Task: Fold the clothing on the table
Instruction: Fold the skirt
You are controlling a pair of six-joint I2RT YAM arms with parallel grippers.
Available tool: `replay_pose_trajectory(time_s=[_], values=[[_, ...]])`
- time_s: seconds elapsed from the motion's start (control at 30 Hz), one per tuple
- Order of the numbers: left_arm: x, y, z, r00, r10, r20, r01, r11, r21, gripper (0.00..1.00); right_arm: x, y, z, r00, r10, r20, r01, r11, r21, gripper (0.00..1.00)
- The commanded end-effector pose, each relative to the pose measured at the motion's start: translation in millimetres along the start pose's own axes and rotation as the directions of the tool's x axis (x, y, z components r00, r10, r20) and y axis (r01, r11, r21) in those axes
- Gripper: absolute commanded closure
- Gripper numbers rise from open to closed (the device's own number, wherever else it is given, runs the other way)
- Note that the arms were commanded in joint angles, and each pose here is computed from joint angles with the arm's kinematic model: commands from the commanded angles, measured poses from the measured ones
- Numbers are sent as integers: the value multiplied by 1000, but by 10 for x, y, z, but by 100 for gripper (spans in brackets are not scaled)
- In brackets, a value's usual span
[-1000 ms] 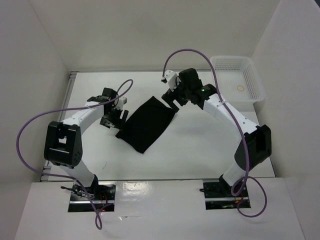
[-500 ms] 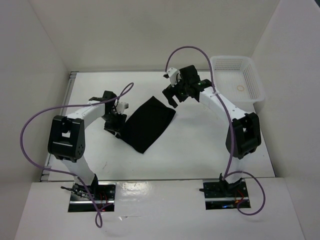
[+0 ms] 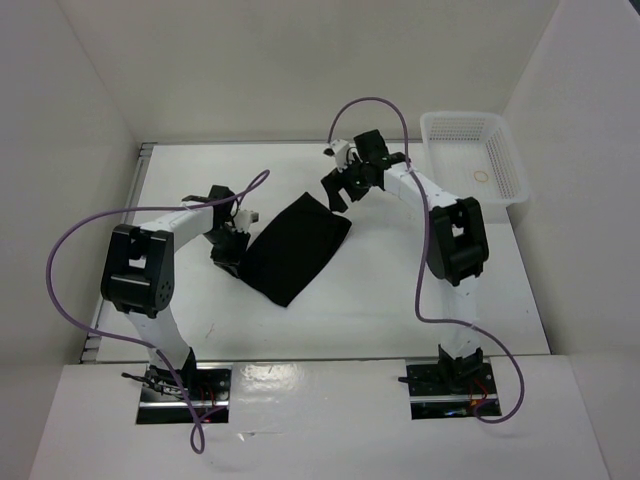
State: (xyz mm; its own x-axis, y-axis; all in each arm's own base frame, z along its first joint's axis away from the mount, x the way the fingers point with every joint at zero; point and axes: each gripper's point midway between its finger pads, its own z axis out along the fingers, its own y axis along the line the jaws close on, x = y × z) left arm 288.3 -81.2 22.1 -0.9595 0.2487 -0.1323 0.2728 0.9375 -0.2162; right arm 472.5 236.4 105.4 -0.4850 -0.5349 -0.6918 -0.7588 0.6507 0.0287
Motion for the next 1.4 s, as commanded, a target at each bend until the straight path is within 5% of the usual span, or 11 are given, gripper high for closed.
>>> replay_pose_trajectory(time_s=[0.0,0.77,1.13,1.37], values=[[-44,-30,-35,1000,14,2,-14,1000,20,71,-77,-139,93,999,20,48,-17,998,-64,1],[-66,-25,-27,1000,14,2,-14,1000,20,73,240,112,691,993,112,-47,-121,944,-307,7],[-79,-46,-52,1000,16,12,-17,999,28,73,438,250,860,980,139,-140,-178,928,-327,37],[-79,-46,-52,1000,16,12,-17,999,28,73,558,383,970,974,115,-193,-175,928,-329,44]])
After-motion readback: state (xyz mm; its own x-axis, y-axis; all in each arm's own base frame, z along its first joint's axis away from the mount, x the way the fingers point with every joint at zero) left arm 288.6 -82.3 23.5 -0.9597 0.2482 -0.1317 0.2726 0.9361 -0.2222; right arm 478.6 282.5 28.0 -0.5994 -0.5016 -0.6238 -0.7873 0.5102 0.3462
